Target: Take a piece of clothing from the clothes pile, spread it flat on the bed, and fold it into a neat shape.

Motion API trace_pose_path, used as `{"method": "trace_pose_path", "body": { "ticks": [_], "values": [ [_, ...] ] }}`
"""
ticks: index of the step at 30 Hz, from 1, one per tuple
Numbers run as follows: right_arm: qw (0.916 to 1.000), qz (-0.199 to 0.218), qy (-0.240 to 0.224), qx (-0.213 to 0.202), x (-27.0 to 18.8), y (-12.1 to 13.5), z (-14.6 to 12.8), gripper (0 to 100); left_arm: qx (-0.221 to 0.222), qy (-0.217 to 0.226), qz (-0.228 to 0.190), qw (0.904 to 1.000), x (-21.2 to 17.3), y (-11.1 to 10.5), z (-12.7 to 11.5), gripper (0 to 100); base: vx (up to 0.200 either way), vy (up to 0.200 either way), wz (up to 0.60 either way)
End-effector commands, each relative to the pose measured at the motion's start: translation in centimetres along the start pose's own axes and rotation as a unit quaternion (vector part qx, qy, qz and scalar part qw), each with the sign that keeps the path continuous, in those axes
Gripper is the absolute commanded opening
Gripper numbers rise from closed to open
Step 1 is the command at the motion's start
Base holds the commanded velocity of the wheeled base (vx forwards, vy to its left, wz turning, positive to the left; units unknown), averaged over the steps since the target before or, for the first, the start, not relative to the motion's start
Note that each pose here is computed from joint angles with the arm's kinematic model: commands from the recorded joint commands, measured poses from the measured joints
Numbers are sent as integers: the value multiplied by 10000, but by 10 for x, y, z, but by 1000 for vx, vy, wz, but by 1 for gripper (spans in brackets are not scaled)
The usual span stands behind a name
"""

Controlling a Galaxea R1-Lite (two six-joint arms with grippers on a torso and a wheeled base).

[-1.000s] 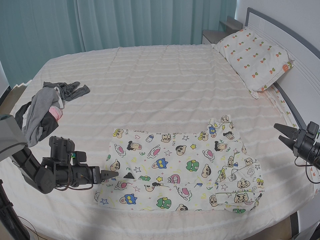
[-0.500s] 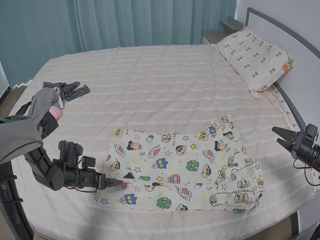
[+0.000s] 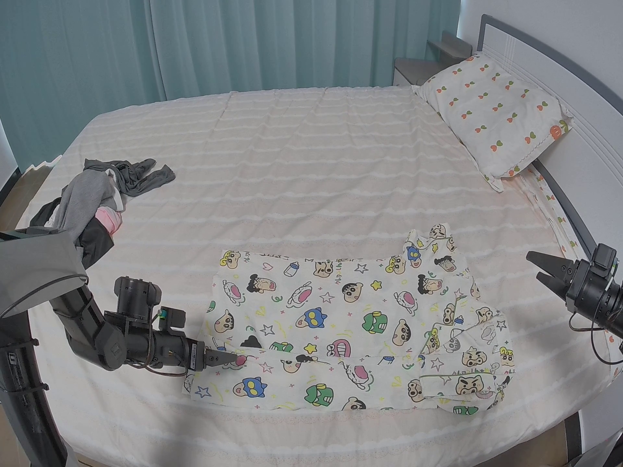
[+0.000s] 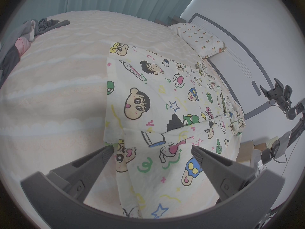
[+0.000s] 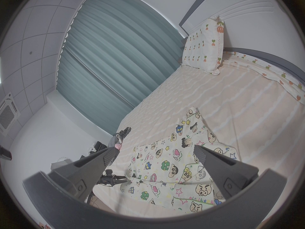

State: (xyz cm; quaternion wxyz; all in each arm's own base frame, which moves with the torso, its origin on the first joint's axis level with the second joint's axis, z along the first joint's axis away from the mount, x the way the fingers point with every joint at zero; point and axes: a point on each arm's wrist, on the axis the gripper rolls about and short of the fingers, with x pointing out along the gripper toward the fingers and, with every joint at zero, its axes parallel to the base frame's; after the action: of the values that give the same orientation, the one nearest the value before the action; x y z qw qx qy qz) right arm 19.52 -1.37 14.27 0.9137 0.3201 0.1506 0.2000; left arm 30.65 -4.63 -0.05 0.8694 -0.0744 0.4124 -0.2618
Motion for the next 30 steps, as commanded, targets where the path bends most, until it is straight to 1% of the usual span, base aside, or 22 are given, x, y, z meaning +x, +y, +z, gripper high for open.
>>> {"method": "trace_pose_path", "body": {
  "ticks": [1,3,7,8,17,23,25,28,30],
  "values": [
    [10000,-5,12,12,1,-1,0,100,-87,21,-15,10000,4,1,0,100,0,0,0],
    [10000,-12,22,21,1,-1,0,100,-189,6,-33,9998,4,0,1,100,0,0,0],
    [10000,-12,22,13,1,-1,0,100,-176,-31,-87,9998,4,-4,2,100,0,0,0],
    [10000,-12,22,21,1,-1,0,100,-176,-31,-87,9998,4,-4,2,0,0,0,0],
    [10000,-9,31,17,1,-1,-1,100,-204,-29,-59,9998,2,-3,1,0,0,0,0],
    [10000,-24,52,35,2,-2,-1,100,-210,-164,-62,9996,-6,-6,7,0,0,0,0],
    [10000,-27,57,39,2,-3,-1,100,-355,-255,-68,9990,-10,-8,11,0,0,0,0],
    [10000,-30,48,35,2,-2,-1,100,-723,-467,-120,9962,-19,-15,21,0,0,0,0],
    [10000,-24,52,35,2,-2,-1,100,-807,-522,-99,9953,-22,-16,23,0,0,0,0]
  ]
}}
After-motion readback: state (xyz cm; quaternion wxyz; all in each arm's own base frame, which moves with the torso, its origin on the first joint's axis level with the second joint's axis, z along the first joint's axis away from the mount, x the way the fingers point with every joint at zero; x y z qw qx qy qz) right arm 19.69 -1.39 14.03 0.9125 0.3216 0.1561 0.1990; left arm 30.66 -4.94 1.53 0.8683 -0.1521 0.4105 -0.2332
